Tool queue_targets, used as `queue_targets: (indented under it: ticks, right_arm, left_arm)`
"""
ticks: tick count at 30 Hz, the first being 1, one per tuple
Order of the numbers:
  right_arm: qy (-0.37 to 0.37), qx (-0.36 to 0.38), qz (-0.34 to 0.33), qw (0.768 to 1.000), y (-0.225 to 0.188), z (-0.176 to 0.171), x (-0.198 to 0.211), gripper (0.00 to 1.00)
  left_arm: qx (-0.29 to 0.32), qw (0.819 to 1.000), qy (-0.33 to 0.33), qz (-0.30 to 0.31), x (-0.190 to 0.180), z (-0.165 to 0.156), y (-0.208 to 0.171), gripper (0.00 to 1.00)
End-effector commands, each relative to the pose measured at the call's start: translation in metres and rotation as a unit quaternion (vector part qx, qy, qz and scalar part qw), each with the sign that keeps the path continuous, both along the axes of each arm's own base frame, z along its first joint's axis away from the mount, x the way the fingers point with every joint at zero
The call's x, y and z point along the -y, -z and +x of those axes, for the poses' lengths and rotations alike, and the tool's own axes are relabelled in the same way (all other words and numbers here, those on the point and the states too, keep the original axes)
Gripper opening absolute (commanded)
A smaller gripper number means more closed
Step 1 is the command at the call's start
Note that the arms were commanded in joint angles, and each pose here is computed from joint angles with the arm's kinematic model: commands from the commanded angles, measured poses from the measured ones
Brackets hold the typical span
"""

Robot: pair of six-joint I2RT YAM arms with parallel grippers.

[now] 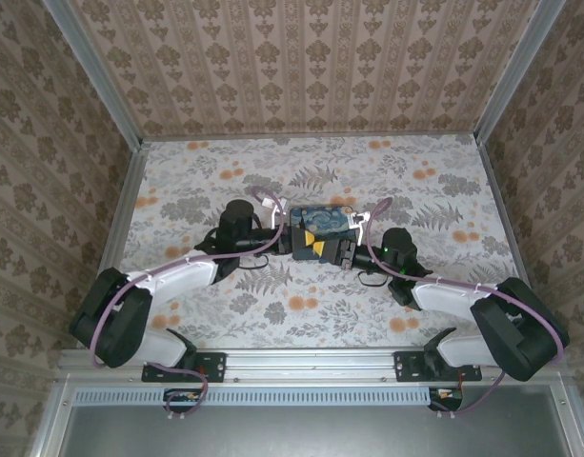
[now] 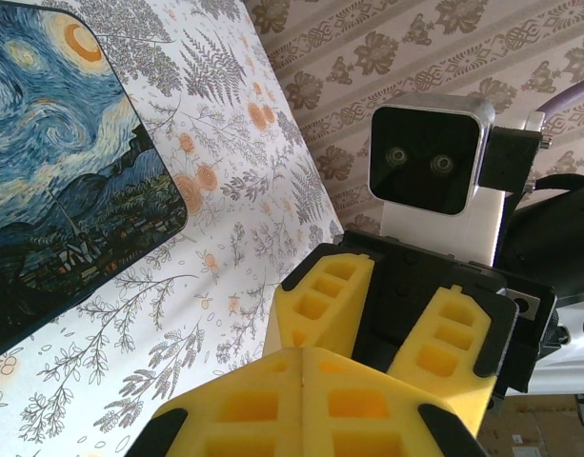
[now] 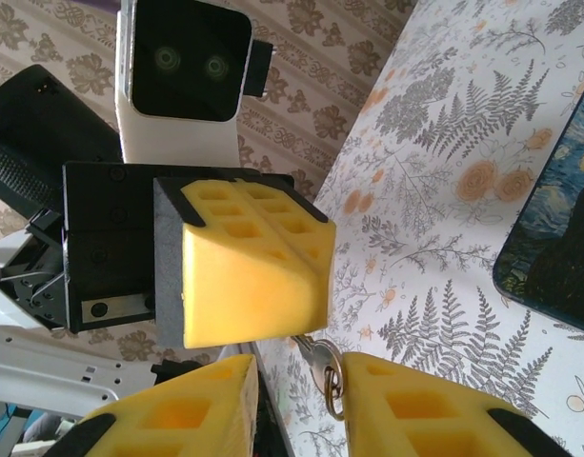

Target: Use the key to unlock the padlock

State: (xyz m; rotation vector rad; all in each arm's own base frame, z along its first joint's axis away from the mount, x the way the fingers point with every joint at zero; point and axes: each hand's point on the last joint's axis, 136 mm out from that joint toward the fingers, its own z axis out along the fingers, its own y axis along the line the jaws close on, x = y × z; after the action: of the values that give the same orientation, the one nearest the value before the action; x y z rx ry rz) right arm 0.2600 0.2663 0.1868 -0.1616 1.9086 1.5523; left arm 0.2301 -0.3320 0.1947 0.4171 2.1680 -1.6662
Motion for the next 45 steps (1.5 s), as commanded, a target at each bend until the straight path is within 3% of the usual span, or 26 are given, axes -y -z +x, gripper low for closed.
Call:
queue_targets:
  ticks: [1, 8, 17, 23, 26, 28, 29, 34, 38, 45]
  right_arm:
    - [0.005, 0.013, 0.012, 1.000, -0.010, 0.004, -0.002, 0.28]
    - [0.006, 0.011, 0.010, 1.000, -0.007, 0.002, -0.001, 0.19]
    - [0.008, 0.012, 0.012, 1.000, -0.008, 0.002, 0.000, 0.01]
    - [0.005, 0.015, 0.021, 1.000, -0.013, 0.000, 0.000, 0.00]
    - [0.019, 0.008, 0.018, 1.000, -0.011, 0.000, 0.004, 0.00]
    - [0.036, -0.007, 0.005, 0.999, -0.004, 0.002, 0.009, 0.00]
    - [0.044, -0.012, 0.001, 0.999, -0.002, 0.002, 0.012, 0.00]
    - [0.114, -0.067, -0.014, 0.991, 0.017, 0.008, 0.032, 0.00]
    - [0.183, -0.121, 0.006, 0.976, 0.032, 0.011, 0.054, 0.00]
    - [0.254, -0.144, 0.022, 0.956, 0.033, 0.009, 0.082, 0.00]
  left_arm:
    - [0.004, 1.000, -0.001, -0.005, 0.002, 0.001, 0.000, 0.00]
    - [0.007, 1.000, -0.008, -0.004, 0.001, 0.003, -0.001, 0.00]
    - [0.007, 1.000, -0.008, -0.004, 0.001, 0.002, 0.000, 0.00]
    - [0.003, 1.000, -0.010, -0.001, 0.002, 0.003, 0.002, 0.00]
    - [0.004, 1.000, -0.029, 0.003, -0.002, 0.008, 0.002, 0.20]
    - [0.006, 0.998, -0.059, 0.003, -0.010, 0.015, -0.001, 0.48]
    - [0.008, 0.997, -0.082, 0.005, -0.015, 0.021, -0.002, 0.57]
    - [0.006, 0.988, -0.154, 0.007, -0.037, 0.027, -0.005, 0.86]
    - [0.002, 0.983, -0.183, 0.009, -0.048, 0.019, 0.001, 1.00]
    - [0.027, 0.979, -0.181, 0.088, -0.043, -0.004, 0.029, 1.00]
